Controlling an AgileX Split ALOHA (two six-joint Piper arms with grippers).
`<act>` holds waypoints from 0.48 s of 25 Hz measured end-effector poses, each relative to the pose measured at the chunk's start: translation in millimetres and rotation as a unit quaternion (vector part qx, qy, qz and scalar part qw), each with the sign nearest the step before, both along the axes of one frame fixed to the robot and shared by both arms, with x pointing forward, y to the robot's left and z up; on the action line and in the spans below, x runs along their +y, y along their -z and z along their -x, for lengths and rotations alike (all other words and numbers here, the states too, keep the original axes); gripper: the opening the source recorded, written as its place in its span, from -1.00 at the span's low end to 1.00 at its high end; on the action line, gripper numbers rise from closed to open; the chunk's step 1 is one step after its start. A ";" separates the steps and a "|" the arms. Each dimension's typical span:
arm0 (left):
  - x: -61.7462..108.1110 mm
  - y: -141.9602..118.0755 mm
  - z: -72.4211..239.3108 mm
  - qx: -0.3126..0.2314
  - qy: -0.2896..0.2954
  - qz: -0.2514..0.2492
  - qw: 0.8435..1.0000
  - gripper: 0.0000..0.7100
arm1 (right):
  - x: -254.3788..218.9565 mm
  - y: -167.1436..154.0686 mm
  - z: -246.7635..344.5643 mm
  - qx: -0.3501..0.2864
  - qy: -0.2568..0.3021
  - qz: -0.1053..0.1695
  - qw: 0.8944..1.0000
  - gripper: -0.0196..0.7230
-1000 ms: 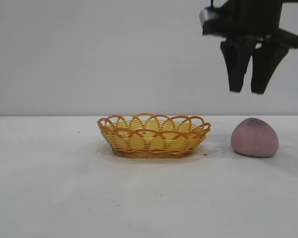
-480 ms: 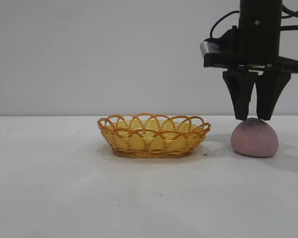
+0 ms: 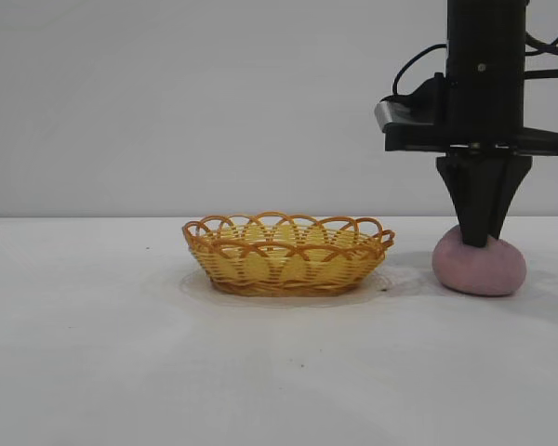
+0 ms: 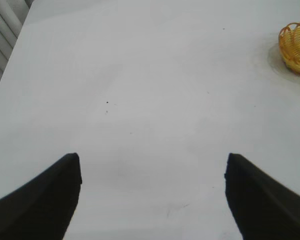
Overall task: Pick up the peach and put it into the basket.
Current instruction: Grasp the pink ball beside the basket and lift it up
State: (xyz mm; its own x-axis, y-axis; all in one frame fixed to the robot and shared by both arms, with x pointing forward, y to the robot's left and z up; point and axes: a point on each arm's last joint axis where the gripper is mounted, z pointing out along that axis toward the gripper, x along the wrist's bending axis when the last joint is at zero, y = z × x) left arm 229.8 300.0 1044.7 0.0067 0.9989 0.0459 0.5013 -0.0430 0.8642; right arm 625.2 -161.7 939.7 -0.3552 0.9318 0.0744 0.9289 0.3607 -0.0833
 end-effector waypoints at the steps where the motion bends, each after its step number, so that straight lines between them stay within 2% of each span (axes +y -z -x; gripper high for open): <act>1: 0.0 0.0 0.0 0.000 0.000 0.000 1.000 0.57 | -0.4 -5.8 0.5 -0.007 -0.001 -0.001 1.000 -0.95; 8: -0.1 0.0 0.0 0.000 0.000 0.001 1.000 0.57 | -3.8 -62.3 10.6 -0.074 -0.004 -0.021 0.997 -0.95; 12: -0.1 0.0 0.1 0.000 0.000 0.001 1.000 0.57 | -2.0 -83.0 18.0 -0.088 0.003 -0.049 0.995 -0.95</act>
State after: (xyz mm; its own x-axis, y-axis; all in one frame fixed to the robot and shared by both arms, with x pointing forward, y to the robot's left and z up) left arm 229.7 299.9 1044.7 0.0075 0.9990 0.0446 0.5008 -0.0424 0.8645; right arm 607.2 -163.7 1022.7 -0.3656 0.9251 0.1027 0.9280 0.3539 0.1162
